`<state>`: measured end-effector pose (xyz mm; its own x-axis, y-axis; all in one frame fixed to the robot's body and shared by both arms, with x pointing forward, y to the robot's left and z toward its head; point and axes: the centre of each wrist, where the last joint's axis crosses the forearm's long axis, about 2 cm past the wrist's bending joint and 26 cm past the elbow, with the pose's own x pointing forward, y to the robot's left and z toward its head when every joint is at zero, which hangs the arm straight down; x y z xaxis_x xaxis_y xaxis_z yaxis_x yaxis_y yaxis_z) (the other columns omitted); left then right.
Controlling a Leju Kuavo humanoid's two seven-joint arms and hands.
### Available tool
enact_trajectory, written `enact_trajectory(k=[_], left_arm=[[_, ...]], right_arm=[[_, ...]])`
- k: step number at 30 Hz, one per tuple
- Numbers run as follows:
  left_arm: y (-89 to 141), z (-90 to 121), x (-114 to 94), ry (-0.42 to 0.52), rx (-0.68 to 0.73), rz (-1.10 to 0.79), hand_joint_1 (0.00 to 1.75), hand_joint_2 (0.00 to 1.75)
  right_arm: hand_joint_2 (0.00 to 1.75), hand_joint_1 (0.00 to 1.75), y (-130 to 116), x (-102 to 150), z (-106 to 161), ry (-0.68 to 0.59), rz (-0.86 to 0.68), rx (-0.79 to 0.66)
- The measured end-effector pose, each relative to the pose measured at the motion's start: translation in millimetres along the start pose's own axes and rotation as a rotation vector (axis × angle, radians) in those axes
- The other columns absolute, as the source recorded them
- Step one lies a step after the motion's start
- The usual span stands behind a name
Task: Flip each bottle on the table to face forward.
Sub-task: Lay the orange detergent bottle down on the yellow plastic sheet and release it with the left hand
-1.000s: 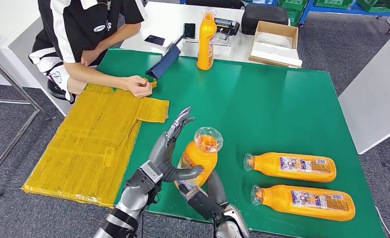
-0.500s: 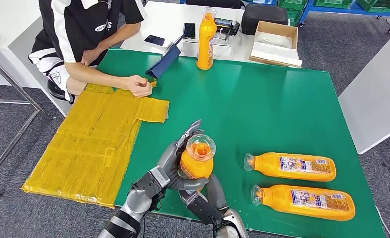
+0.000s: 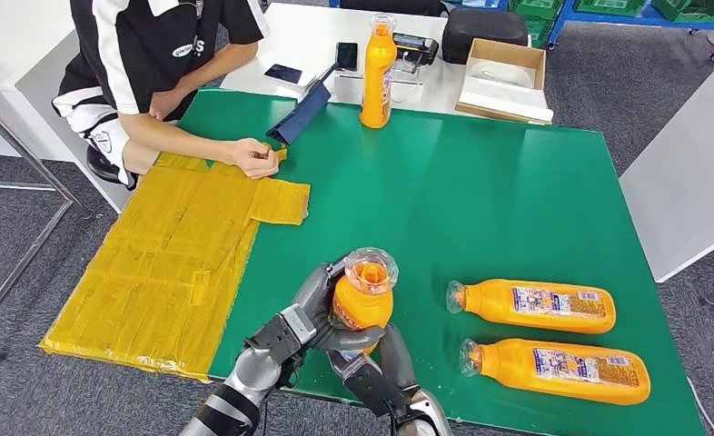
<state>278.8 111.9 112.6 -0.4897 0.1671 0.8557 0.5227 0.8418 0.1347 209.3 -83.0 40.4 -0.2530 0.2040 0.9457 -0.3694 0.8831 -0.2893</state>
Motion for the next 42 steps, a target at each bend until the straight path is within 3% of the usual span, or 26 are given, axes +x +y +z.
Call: enact_trajectory(k=[9,10,13,14,18,21,27,32,37,42], left_arm=[[3.7,1.0,-0.4,0.003,0.027,0.075,1.75,1.75],[4.6,1.1,-0.5,0.003,0.031,0.094,1.75,1.75],[9.1,1.3,0.1,0.000,0.052,0.143,1.75,1.75],[11.2,1.0,0.9,0.002,0.064,0.140,1.75,1.75],[23.8,-0.9,5.9,0.047,0.112,0.017,1.75,1.75],[42.4,-11.4,13.0,0.079,0.134,-0.216,1.75,1.75],[106.4,-65.6,39.4,0.109,0.204,-0.895,1.75,1.75],[140.5,-95.4,45.5,0.116,0.217,-1.209,1.75,1.75],[153.6,-97.2,37.1,0.152,0.201,-1.357,1.75,1.75],[161.2,-78.5,14.6,0.186,0.133,-1.546,1.75,1.75]], right_arm=[[1.75,1.71,-1.2,0.7,0.6,-0.006,0.020,-0.016],[1.75,1.40,-2.0,1.2,1.0,-0.010,0.031,-0.023],[1.75,0.13,-5.4,5.0,2.9,-0.035,0.061,-0.054],[1.75,0.00,-7.4,8.0,2.8,-0.052,0.069,-0.068],[1.75,0.00,-25.0,32.6,-5.2,-0.166,0.105,-0.158],[1.75,0.00,-42.7,56.1,-9.6,-0.259,0.101,-0.237],[1.75,0.00,-85.4,97.3,-13.6,-0.427,0.184,-0.362],[1.75,0.00,-117.3,111.4,-12.4,-0.493,0.239,-0.439],[1.75,0.00,-135.4,116.5,-10.0,-0.530,0.275,-0.480],[1.75,0.00,-147.7,117.9,-10.4,-0.566,0.308,-0.503]])
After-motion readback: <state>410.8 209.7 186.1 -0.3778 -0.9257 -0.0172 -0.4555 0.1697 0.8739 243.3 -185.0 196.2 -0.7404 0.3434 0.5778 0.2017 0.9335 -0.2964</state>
